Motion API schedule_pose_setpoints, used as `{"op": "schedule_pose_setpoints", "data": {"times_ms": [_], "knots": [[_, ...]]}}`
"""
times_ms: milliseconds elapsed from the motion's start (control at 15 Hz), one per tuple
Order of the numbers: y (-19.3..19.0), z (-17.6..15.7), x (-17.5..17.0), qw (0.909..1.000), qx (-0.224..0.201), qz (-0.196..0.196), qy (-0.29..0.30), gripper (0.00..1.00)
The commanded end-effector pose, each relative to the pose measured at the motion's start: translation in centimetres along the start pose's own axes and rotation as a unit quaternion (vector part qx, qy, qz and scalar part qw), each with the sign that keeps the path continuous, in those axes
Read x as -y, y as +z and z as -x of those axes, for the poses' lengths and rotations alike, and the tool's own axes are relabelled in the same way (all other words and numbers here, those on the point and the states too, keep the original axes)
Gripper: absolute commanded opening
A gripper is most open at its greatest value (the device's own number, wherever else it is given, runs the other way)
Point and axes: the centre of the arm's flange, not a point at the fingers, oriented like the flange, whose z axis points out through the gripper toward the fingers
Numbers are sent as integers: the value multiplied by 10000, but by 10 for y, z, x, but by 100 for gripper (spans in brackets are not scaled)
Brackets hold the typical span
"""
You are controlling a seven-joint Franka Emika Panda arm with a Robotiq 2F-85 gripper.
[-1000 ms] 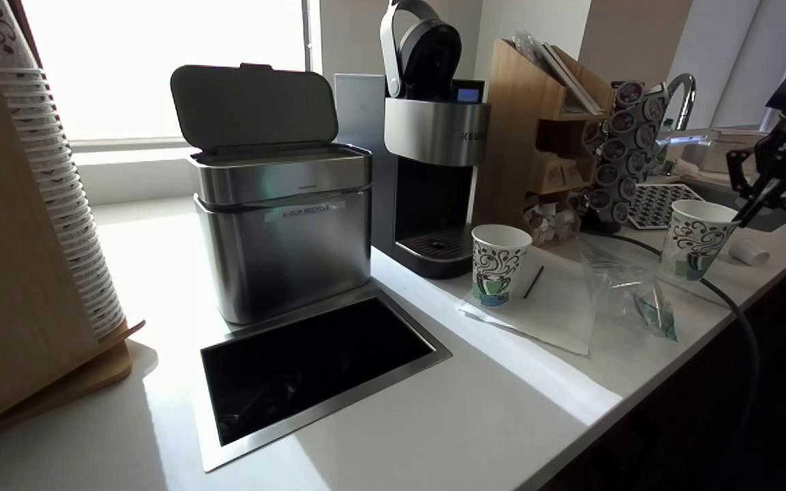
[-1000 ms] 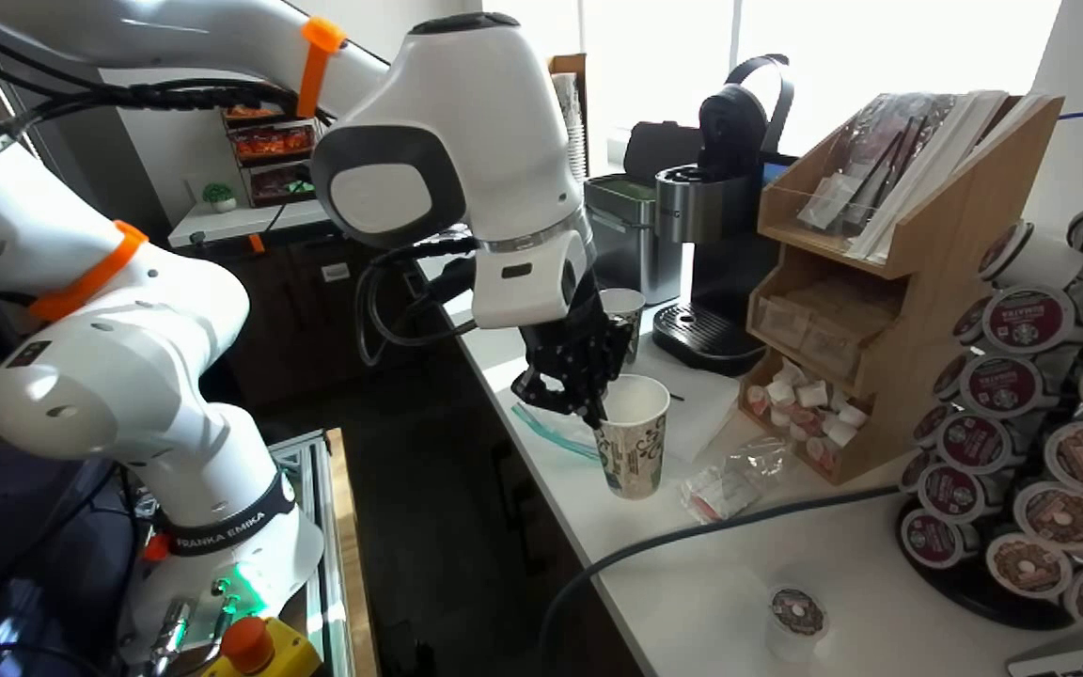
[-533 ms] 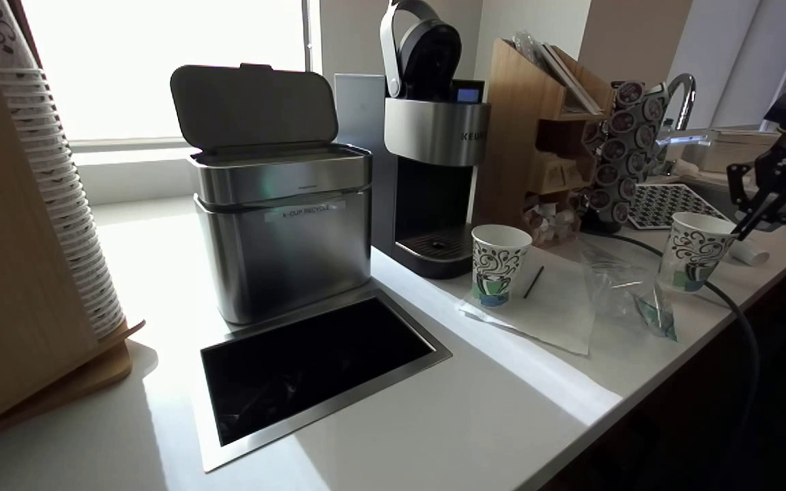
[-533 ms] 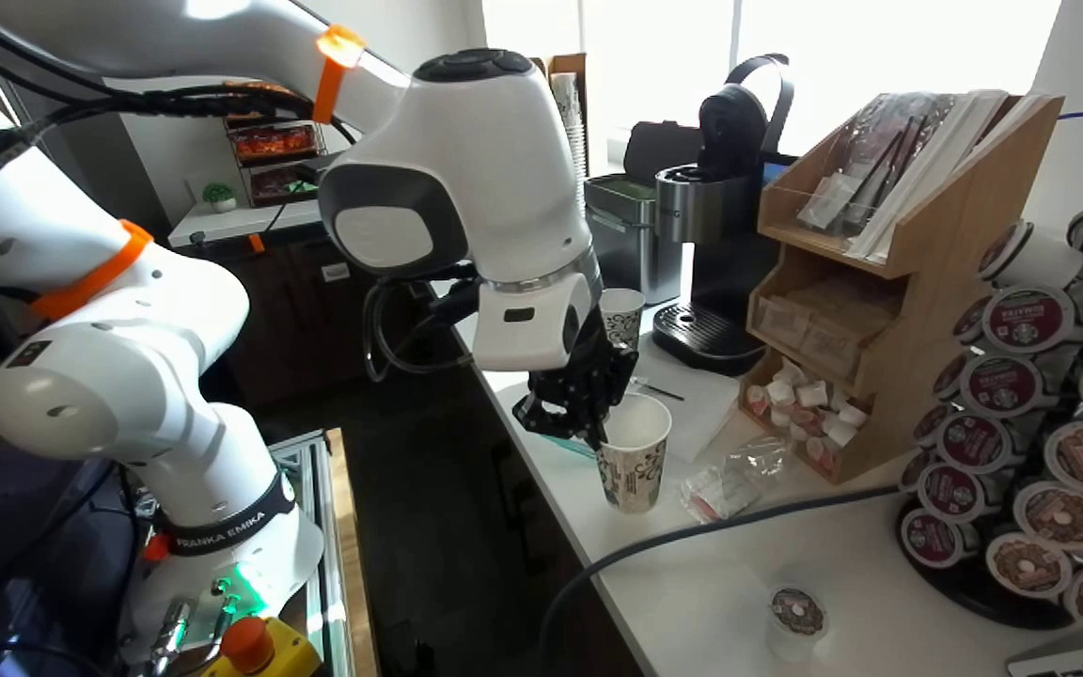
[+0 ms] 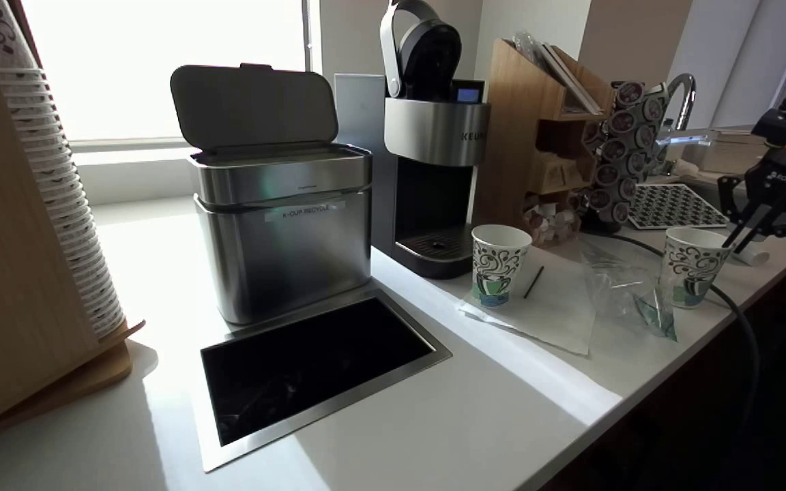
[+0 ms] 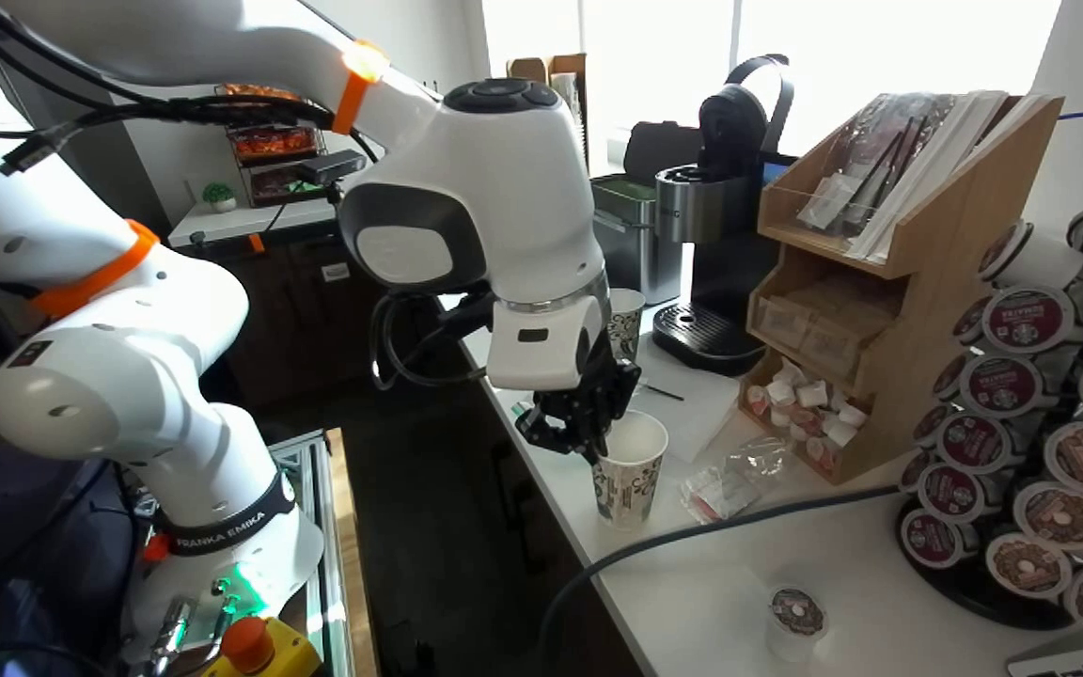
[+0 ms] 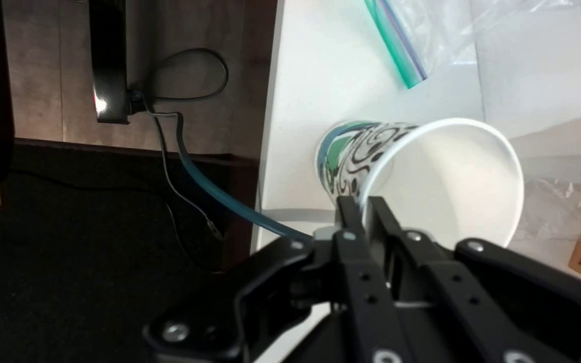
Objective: Remove the cup from the stack
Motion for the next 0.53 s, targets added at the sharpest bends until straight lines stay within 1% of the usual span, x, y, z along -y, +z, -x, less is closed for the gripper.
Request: {"op": "schedule_pose_setpoints", "data": {"times_ms": [0,200,267,333,467], "knots": [[3,-2,5,10000,8,-10,-76,43],[0,1,6,9998,-65,-58,-152,67],[-2,1,7,9997,-83,-69,-197,74],[-6,3,9,9996,-112,-93,-242,83],[-19,8,14,9990,-198,-124,-383,96]]}}
